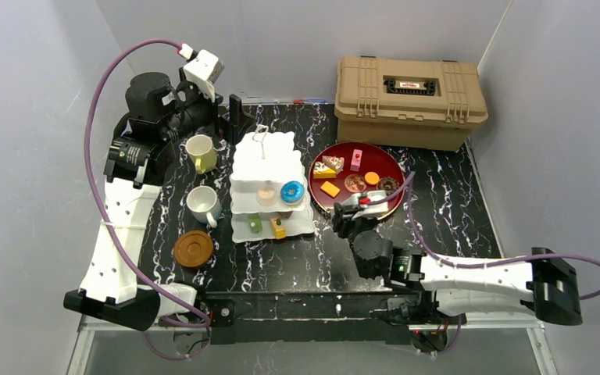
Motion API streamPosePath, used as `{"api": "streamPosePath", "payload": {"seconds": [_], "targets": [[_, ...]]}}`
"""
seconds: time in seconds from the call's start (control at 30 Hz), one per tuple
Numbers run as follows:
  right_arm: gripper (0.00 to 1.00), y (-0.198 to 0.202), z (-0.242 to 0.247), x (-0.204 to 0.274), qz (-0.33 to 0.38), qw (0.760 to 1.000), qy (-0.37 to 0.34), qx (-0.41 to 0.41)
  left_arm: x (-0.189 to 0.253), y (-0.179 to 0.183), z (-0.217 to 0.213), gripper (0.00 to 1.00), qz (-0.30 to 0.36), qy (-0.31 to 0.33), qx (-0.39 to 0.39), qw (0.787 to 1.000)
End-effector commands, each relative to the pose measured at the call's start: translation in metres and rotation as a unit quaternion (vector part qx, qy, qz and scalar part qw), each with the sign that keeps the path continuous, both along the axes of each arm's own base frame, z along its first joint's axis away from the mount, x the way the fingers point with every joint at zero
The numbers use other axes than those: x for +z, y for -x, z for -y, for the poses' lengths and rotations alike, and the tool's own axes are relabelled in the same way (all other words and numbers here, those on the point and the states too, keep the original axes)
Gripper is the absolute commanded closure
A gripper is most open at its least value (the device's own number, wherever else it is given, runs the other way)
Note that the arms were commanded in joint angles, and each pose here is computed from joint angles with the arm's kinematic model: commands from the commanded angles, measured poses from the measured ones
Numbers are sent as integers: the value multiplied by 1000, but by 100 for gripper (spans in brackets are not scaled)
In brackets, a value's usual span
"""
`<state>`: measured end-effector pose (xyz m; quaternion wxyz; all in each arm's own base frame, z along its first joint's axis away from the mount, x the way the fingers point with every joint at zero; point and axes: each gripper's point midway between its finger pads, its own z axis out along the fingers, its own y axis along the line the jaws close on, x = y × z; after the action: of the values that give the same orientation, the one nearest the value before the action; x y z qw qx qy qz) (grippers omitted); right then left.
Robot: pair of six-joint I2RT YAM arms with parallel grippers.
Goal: Serve the afternoon tea
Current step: Place the desert on the desert table, then pick up the desert from the tray.
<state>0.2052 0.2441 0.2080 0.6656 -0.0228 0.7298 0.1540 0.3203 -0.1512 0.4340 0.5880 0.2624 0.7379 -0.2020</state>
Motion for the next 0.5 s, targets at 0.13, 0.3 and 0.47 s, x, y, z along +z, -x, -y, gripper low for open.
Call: {"api": "streamPosePath", "payload": {"seconds": [0.13,0.3,0.47], "targets": [[59,-55,79,14,1,992,-10,-125,11,4,3,1,7,14,-9,1000],[58,-100,110,12,-21,983,20,-182,12,4,2,1,9,14,-7,1000],[50,-128,138,6,-31,974,28,-222,11,3,1,1,10,10,-6,1000]]}}
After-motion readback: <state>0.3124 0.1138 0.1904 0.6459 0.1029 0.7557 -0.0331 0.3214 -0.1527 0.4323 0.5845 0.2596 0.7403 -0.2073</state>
